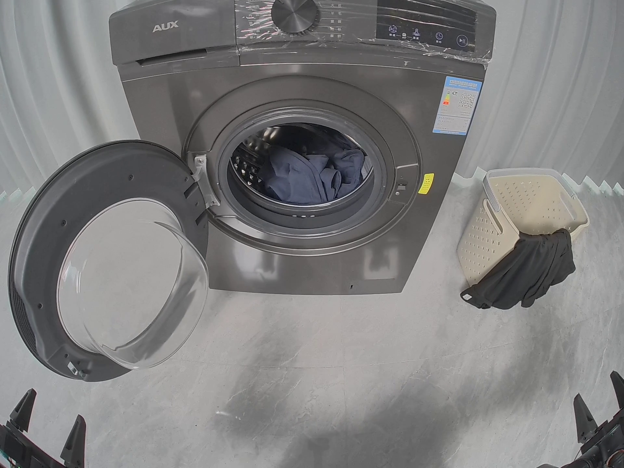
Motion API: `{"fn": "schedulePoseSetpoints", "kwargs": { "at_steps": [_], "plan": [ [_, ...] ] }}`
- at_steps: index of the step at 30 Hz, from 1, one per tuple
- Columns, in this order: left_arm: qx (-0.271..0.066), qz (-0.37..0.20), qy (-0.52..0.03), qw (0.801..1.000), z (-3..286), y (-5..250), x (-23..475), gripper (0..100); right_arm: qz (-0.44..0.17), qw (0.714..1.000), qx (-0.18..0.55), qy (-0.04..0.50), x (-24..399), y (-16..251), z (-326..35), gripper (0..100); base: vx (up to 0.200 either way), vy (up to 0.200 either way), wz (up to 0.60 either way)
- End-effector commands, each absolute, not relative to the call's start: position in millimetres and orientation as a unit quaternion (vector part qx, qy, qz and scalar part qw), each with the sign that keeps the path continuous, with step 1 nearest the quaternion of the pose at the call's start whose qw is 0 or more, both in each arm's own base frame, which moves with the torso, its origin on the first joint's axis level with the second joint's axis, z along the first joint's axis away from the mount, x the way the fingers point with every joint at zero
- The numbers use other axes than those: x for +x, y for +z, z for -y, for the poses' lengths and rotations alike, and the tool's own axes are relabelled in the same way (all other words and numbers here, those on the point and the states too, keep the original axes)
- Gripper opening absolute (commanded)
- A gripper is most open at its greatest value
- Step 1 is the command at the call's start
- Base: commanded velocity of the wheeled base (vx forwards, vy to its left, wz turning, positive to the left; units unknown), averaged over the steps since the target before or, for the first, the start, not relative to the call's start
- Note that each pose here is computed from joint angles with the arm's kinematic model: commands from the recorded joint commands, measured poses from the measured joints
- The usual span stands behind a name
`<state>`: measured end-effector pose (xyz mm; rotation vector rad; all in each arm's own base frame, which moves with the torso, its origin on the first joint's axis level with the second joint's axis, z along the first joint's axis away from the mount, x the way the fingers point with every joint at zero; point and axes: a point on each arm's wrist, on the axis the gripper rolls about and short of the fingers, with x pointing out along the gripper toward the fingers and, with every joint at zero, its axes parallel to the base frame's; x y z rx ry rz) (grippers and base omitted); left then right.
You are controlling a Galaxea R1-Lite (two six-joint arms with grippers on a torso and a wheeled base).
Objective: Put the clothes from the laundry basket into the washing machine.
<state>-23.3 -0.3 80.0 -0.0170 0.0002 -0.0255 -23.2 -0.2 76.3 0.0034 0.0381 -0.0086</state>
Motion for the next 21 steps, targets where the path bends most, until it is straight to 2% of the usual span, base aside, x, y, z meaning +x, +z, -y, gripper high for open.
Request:
{"fn": "schedulePoseSetpoints", "kwargs": {
  "at_steps": [1, 13, 19, 21],
  "plan": [
    [-0.009, -0.002, -0.012, 1.0, 0.3, 75.3, -22.9, 100, -0.015, 1.0, 0.001, -0.004, -23.8, 75.9, 0.2, 100, 0.0, -0.2, 0.0],
    [-0.013, -0.002, -0.01, 1.0, 0.2, 75.3, -22.9, 100, -0.015, 1.0, 0.001, -0.004, -23.8, 75.9, 0.2, 100, 0.0, -0.2, 0.0],
    [-0.013, -0.002, -0.009, 1.0, 0.1, 75.4, -22.9, 100, -0.015, 1.0, 0.001, -0.004, -23.8, 75.9, 0.2, 100, 0.0, 0.0, 0.0],
    [-0.013, -0.002, -0.009, 1.0, 0.1, 75.4, -22.9, 100, -0.015, 1.0, 0.001, -0.004, -23.8, 75.9, 0.2, 100, 0.0, -0.2, 0.0]
  ]
}}
